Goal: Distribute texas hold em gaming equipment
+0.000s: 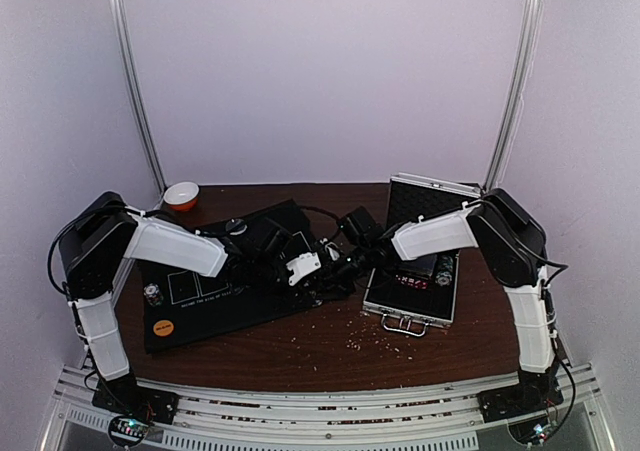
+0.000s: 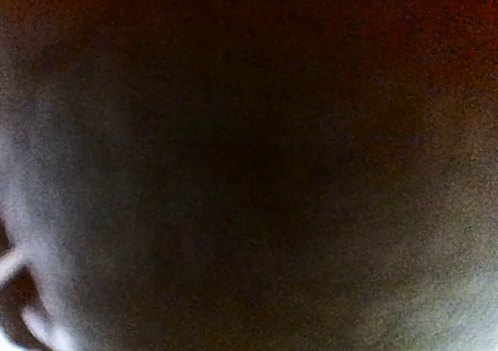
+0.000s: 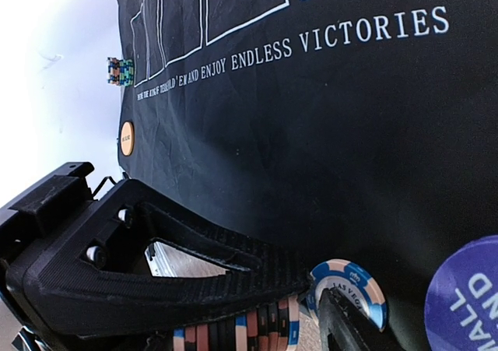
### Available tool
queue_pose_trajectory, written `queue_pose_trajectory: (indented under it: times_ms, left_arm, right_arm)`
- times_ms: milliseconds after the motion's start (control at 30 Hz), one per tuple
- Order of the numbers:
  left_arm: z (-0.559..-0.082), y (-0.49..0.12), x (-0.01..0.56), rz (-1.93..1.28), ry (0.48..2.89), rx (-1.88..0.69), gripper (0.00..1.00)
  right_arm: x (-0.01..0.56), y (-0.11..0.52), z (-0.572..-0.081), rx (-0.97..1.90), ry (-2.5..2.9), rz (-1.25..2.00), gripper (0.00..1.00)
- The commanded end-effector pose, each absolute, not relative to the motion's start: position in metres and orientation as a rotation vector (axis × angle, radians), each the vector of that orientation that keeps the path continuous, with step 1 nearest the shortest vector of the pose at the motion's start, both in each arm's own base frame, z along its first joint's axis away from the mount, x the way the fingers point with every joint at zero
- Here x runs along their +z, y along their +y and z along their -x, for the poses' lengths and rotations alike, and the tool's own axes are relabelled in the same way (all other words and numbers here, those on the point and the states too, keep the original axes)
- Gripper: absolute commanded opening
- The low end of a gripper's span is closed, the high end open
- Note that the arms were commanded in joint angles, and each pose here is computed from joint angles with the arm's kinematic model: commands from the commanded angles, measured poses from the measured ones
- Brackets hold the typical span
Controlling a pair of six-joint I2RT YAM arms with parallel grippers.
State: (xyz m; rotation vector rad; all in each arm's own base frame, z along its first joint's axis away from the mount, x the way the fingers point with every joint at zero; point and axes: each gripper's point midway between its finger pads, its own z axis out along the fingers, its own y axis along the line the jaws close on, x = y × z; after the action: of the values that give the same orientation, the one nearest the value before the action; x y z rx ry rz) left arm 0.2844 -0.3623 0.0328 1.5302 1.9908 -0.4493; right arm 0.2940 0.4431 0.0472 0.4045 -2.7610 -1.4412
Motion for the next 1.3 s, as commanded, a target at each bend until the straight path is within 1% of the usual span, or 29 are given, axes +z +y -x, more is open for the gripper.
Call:
queue_pose_trajectory:
  times_ms: [0, 167, 400, 667, 833, 1000, 1133, 1267]
  left_arm:
    - [-0.265, -0.306, -0.020, -1.549, 2.345, -0.269, 0.00]
    - [-0.263, -0.299, -0.025, -1.565, 2.358, -0.232, 0.00]
    - [-0.269, -0.302, -0.022, -1.550, 2.328, -0.216, 0.00]
    - [-0.275, -0.308, -0.012, -1.502, 2.259, -0.240, 0.00]
    - [-0.278, -0.322, 0.000, -1.461, 2.192, -0.322, 0.00]
    - [-0.275, -0.315, -0.010, -1.484, 2.223, -0.285, 0.00]
    - [-0.279, -0.320, -0.006, -1.489, 2.218, -0.296, 0.00]
    - [-0.279, -0.323, 0.000, -1.484, 2.266, -0.308, 0.00]
  right_arm:
    - [0.048, 0.429, -0.309, -1.270, -3.033, -0.434, 0.57]
    - [0.046, 0.417, -0.309, -1.297, -3.008, -0.390, 0.57]
    - [0.063, 0.425, -0.306, -1.508, -2.871, -0.337, 0.58]
    - [0.067, 0.422, -0.304, -1.716, -2.734, -0.126, 0.57]
    - [0.065, 0.420, -0.305, -1.725, -2.725, -0.072, 0.57]
    - [0.067, 0.411, -0.307, -1.734, -2.745, -0.024, 0.57]
    - [0.072, 0.412, -0.310, -1.740, -2.755, -0.041, 0.57]
    - [0.083, 0.409, -0.310, -1.732, -2.796, -0.065, 0.57]
